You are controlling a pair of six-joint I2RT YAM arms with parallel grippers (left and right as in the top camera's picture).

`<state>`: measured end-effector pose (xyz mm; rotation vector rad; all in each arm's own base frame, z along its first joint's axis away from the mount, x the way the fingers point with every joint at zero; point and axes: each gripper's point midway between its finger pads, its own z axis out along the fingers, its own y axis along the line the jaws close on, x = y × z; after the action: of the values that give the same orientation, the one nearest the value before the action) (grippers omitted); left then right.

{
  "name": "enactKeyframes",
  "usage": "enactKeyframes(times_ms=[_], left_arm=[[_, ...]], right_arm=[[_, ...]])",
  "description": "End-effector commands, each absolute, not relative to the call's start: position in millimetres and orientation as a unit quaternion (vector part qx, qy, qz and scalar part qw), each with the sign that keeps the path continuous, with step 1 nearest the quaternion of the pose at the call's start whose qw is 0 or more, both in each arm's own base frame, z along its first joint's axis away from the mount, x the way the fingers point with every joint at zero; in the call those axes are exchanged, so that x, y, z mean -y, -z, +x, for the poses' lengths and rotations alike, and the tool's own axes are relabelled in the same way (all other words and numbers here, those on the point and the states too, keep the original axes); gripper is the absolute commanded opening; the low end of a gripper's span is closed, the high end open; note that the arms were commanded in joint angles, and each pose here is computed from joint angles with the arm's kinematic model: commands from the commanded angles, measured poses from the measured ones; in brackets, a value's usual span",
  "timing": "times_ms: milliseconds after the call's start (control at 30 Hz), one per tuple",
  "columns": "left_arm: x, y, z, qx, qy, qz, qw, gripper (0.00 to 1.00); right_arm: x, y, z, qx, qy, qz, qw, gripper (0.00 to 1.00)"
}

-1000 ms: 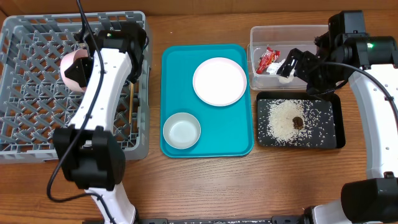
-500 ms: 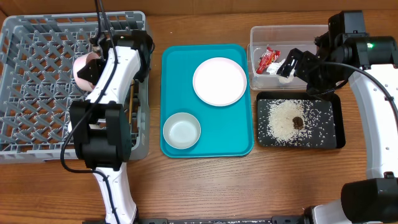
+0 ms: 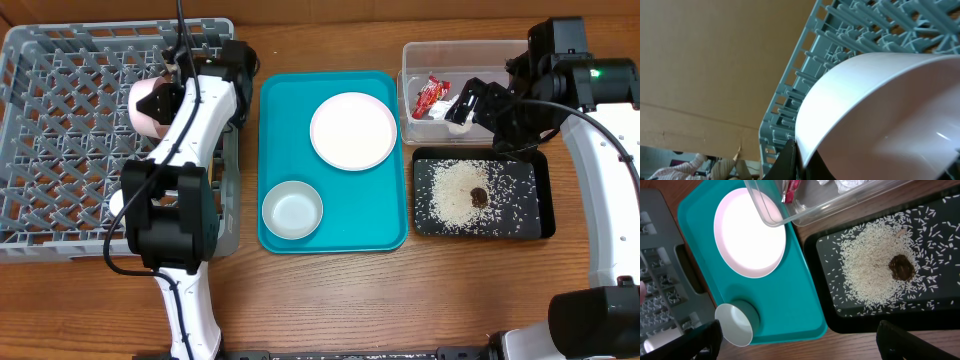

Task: Sort waste into correct bins and load items into the dishwasher
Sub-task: 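Lift the pink bowl and set it in the dish rack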

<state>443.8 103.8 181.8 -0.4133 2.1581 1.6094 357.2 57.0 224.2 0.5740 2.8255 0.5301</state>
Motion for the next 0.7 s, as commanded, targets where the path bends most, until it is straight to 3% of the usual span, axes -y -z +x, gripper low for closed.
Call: enactKeyframes(times_ms=[0,133,367,433,667], left_arm=[[-82.9,-169.8,447.3,-0.786,-0.574,-0.114,0.201,0.08],[-77.2,-167.4,442.9,-0.793,-0.573,-0.095,0.186,0.16],[-71.5,-146.6,431.2,-0.832,-0.53,-0.086,0.142,0.21],[-70.2,-144.1,428.6,-0.836,-0.524,-0.089,0.138,0.32],[-50.3,-156.2,425.8,-0.844,-0.508,-0.094,0.147,0.52]], right_arm=[[-58.7,-243.1,356.2,-0.955,-0.188,0.185,0.132,1.0],[-58.7,-243.1,356.2,-0.955,-0.188,0.185,0.132,1.0],[-58.8,-243.1,356.1,-0.955,-0.189,0.185,0.132,1.0],[-58.8,-243.1,356.0,-0.955,-0.189,0.185,0.132,1.0],[-59.3,-243.2,355.9,-0.955,-0.19,0.185,0.131,1.0]])
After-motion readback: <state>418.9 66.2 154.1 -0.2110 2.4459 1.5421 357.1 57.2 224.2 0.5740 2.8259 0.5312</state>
